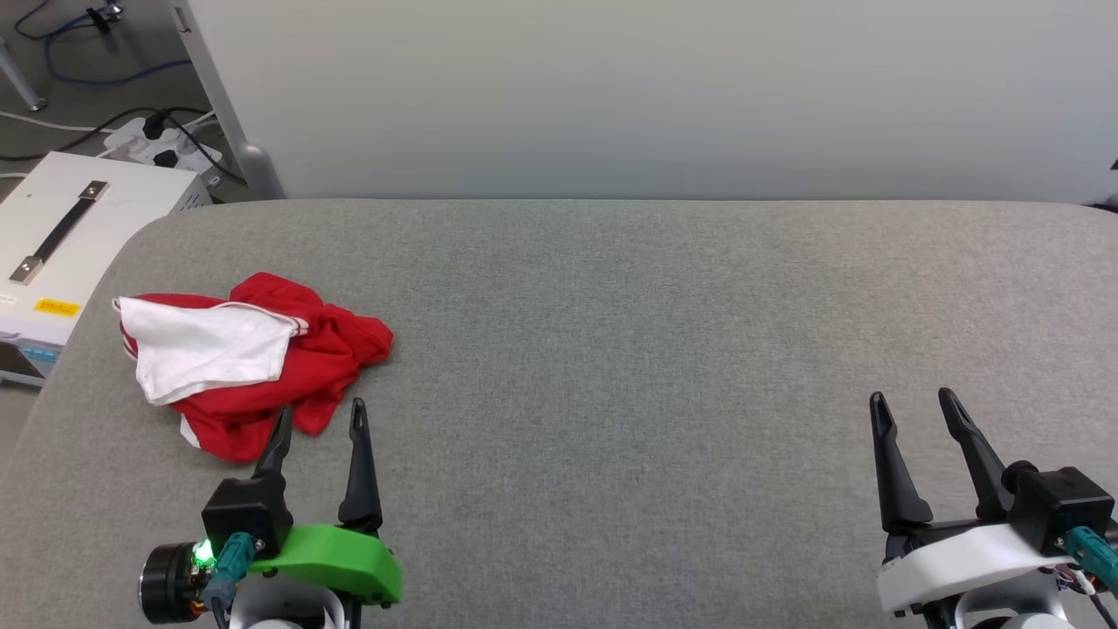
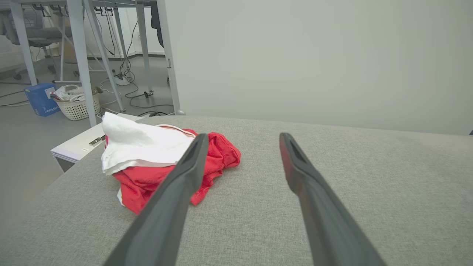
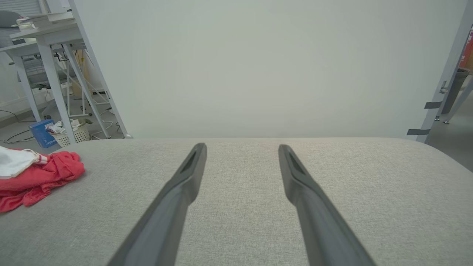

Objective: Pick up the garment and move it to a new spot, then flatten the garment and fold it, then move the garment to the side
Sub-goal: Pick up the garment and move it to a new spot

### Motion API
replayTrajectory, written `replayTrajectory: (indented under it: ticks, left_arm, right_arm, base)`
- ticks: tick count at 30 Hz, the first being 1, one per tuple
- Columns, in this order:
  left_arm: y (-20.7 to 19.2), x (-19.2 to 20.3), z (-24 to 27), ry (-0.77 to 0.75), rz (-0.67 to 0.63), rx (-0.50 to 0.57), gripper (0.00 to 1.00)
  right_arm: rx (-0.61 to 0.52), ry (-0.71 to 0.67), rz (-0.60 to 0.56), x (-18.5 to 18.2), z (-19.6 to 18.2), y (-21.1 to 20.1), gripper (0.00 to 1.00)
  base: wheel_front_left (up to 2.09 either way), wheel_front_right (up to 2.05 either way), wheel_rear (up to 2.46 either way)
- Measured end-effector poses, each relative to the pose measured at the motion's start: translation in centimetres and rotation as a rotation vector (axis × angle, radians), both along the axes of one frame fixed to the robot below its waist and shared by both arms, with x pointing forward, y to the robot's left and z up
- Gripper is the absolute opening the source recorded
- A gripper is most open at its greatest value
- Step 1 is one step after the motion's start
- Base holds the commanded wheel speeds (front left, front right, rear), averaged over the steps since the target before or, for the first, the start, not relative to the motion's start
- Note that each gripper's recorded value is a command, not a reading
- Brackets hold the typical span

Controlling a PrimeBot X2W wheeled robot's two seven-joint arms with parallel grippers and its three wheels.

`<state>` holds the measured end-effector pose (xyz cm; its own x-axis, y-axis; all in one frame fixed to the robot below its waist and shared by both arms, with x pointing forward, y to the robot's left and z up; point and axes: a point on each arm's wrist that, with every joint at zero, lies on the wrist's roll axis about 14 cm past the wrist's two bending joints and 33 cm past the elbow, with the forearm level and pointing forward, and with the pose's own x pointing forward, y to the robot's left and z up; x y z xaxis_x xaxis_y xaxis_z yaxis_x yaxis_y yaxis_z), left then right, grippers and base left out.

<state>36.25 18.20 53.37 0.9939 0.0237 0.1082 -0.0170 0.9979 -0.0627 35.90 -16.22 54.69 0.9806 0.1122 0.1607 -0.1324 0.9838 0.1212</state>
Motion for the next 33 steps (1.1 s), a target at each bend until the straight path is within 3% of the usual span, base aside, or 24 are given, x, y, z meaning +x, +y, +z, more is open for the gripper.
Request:
replayTrajectory:
  ticks: [14,33]
  left_arm:
    - [4.8,-2.1,-0.8,0.009,0.155,-0.030,1.00]
    - [12.9,-8.5,-1.6,0.005,0.459,-0.082,1.00]
  right_arm:
    - [0.000,-0.015,0.146,1.5,-0.1,4.9,1.00]
    - [0.008,-0.033,0.439,2.9,-0.5,14.9,1.00]
  base:
    - [0.00,0.00,0.00]
    - [0.00,0.00,0.00]
